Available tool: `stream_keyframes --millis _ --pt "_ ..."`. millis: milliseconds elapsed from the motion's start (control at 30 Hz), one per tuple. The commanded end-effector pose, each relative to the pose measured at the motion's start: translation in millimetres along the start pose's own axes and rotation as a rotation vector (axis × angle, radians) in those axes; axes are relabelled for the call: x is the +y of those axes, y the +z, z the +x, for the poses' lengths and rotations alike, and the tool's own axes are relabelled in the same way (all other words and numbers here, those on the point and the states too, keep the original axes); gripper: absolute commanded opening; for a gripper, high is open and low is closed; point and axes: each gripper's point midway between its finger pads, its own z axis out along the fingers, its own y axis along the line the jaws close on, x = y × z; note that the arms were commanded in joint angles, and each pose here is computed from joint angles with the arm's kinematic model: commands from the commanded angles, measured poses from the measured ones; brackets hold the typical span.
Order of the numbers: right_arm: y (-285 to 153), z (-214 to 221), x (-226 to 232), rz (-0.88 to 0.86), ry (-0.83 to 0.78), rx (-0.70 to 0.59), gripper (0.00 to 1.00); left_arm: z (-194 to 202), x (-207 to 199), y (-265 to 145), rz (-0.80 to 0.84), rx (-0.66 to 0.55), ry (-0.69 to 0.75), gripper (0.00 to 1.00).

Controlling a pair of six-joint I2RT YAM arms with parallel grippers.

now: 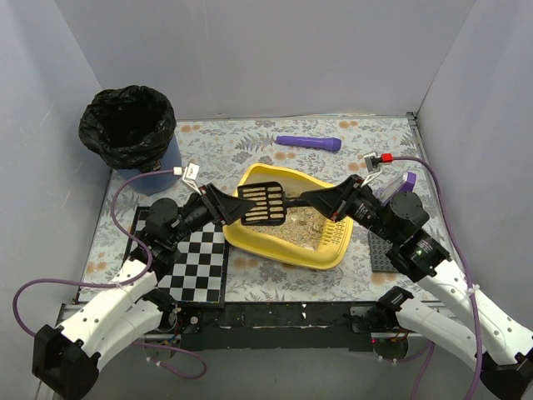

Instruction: Clean the litter box

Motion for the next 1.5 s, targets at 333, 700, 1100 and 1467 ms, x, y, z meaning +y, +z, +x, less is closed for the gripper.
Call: stream_keyframes --millis 333,700,1100,1467 --pt "-36 -48 -55 0.332 -0.262 -0.235 0.01 -5 117 -46 -0.722 0.012 0.086 0.98" --pt "-52 -40 -103 0.527 -0.414 -0.2 0.01 26 166 -27 -0.87 0.2 0.065 0.81" --pt "-64 -32 -105 0.504 -0.567 -0.136 0.01 6 188 33 -0.749 0.266 0.329 0.32" --pt "-58 -11 -116 0.514 -0.554 -0.014 0.01 -40 215 101 -0.564 0.269 0.751 0.15"
